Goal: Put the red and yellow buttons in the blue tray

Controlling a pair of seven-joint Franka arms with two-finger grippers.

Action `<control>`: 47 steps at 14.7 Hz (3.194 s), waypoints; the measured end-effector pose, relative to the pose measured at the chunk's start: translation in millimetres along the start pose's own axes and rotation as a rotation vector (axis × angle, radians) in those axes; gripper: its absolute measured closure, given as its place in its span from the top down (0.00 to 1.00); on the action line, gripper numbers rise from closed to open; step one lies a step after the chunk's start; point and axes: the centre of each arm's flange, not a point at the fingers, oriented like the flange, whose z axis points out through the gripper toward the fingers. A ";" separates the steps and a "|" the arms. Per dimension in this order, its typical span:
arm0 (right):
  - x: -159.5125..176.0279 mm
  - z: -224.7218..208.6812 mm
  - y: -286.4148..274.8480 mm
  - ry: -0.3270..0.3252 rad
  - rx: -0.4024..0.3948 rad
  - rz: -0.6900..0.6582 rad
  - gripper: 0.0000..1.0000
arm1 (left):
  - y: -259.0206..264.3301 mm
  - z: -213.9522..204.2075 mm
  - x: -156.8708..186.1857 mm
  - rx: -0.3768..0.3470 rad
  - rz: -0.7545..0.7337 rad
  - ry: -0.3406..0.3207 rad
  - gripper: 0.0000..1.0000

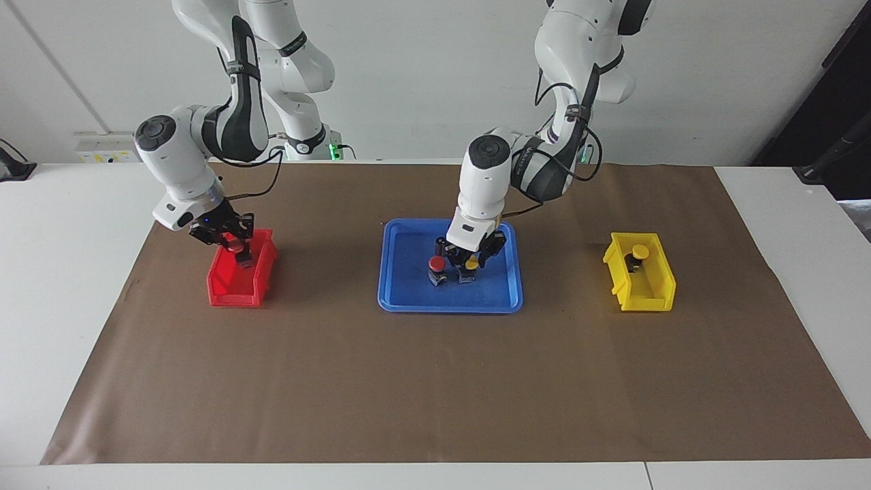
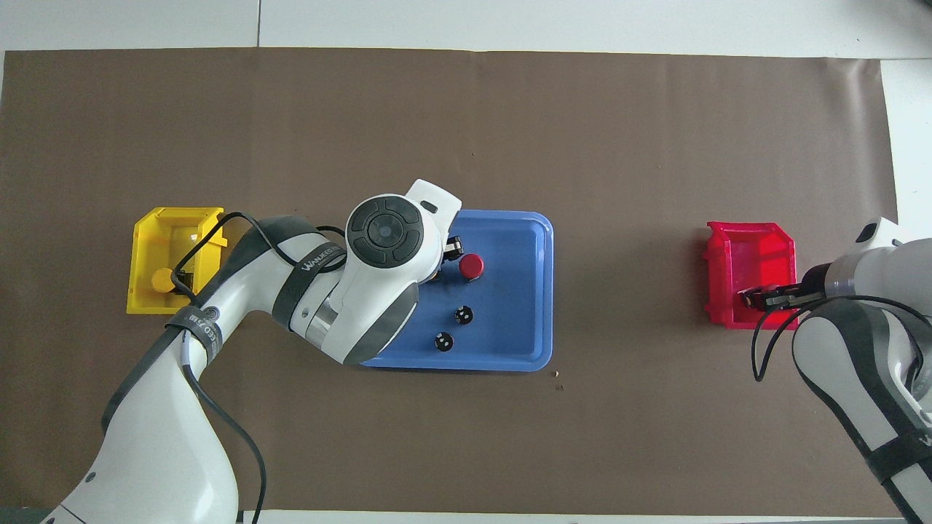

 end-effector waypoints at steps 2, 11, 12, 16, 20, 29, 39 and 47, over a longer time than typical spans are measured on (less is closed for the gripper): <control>19.8 -38.5 -0.5 -0.025 0.007 -0.013 0.41 | -12.5 -23.9 11.0 0.060 0.044 -0.016 0.89; 132.5 -100.9 -264.1 0.054 0.021 0.179 0.41 | -317.4 -128.3 146.0 0.071 0.319 -0.077 1.00; 131.8 -88.6 -303.2 0.063 0.025 0.202 0.41 | -335.5 -112.8 147.9 0.065 0.319 -0.056 1.00; 127.4 -41.2 -351.6 0.065 0.023 0.231 0.41 | -359.2 -43.8 120.0 0.056 0.338 -0.042 0.95; 115.5 3.0 -347.5 0.068 0.020 0.232 0.41 | -369.5 -34.2 109.9 0.057 0.338 -0.059 0.73; 99.6 38.7 -349.8 0.094 0.026 0.221 0.41 | -372.3 -10.9 97.3 0.054 0.341 -0.065 0.68; 151.1 -117.2 -234.1 0.044 -0.011 0.283 1.00 | -384.6 1.3 97.2 0.049 0.320 -0.024 0.40; 64.3 -252.2 -29.3 -0.017 0.004 0.237 1.00 | -201.6 -124.1 93.0 -0.002 0.130 -0.012 0.40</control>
